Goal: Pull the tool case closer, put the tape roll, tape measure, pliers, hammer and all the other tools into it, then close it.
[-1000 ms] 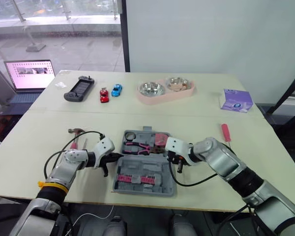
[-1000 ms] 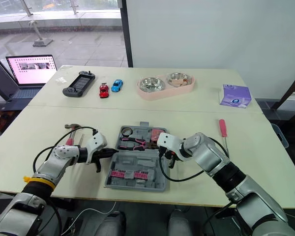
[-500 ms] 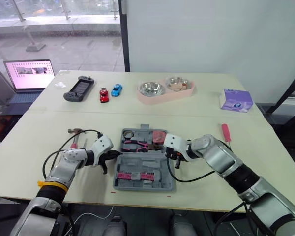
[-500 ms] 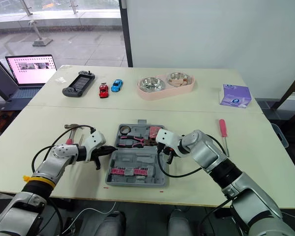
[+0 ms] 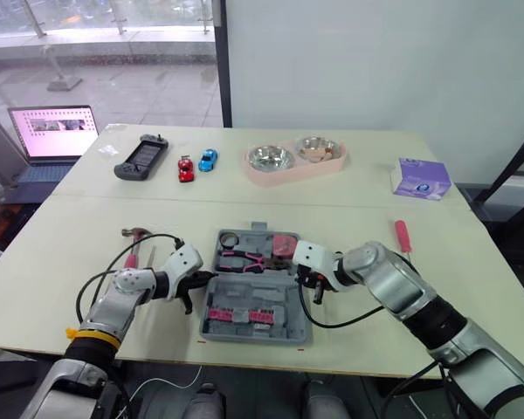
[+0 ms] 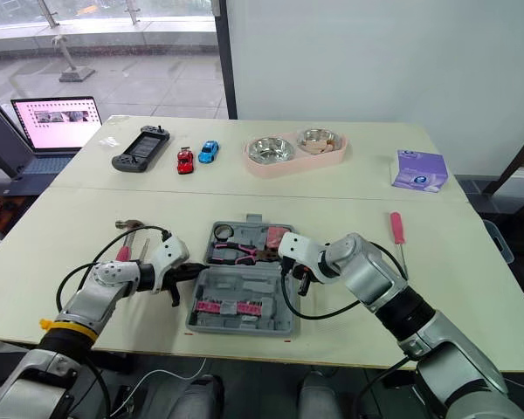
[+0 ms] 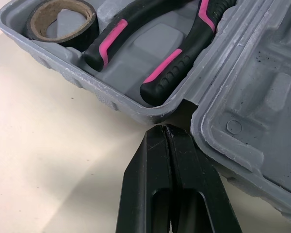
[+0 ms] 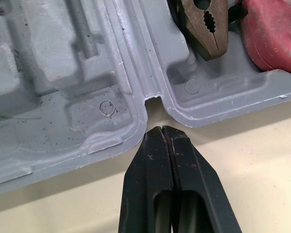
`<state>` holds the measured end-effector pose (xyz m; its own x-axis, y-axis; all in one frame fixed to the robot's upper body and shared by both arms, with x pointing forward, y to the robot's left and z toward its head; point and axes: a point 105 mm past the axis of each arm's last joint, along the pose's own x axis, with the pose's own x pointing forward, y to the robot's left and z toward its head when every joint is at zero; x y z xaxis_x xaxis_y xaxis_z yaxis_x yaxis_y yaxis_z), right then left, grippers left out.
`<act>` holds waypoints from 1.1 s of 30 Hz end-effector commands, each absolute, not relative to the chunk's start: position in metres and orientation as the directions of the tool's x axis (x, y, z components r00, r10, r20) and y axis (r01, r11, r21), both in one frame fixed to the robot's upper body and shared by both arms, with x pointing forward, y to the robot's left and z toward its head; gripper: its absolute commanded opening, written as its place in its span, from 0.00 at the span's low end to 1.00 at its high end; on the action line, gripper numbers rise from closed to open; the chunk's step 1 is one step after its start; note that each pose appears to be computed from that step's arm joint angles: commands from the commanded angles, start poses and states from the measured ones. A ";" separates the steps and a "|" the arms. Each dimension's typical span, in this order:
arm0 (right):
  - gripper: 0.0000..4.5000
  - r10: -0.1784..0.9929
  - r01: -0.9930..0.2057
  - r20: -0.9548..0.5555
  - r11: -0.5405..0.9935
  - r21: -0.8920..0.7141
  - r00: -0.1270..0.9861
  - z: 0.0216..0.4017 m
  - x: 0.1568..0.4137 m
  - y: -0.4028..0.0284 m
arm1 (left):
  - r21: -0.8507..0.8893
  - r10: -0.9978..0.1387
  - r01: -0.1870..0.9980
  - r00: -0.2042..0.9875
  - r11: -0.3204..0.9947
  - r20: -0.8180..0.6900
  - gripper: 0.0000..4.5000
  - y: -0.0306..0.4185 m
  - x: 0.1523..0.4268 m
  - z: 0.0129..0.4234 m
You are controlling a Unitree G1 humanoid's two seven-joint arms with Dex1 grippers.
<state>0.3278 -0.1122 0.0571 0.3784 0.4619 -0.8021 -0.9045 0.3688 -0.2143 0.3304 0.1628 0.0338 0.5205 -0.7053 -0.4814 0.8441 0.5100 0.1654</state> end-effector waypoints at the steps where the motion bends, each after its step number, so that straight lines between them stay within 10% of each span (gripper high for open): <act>1: 0.00 0.488 -0.905 -0.777 0.349 -0.243 0.397 0.065 0.330 -0.103 | 0.149 -0.729 0.865 0.487 0.480 -0.481 0.01 0.154 0.323 0.033; 25: 0.00 0.453 -0.888 -0.791 0.395 -0.236 0.411 0.065 0.329 -0.132 | 0.192 -0.672 0.819 0.557 0.540 -0.487 0.01 0.185 0.329 0.041; 33: 0.00 0.589 -0.837 -0.617 0.492 -0.238 0.522 0.115 0.313 -0.206 | 0.157 -0.659 0.727 0.677 0.668 -0.328 0.01 0.255 0.305 0.111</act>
<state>0.3102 -0.1997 0.0882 0.4686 0.5490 -0.6921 -0.8511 0.4906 -0.1871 0.3065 0.2484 0.0796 0.6471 -0.6376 -0.4181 0.7393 0.6587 0.1396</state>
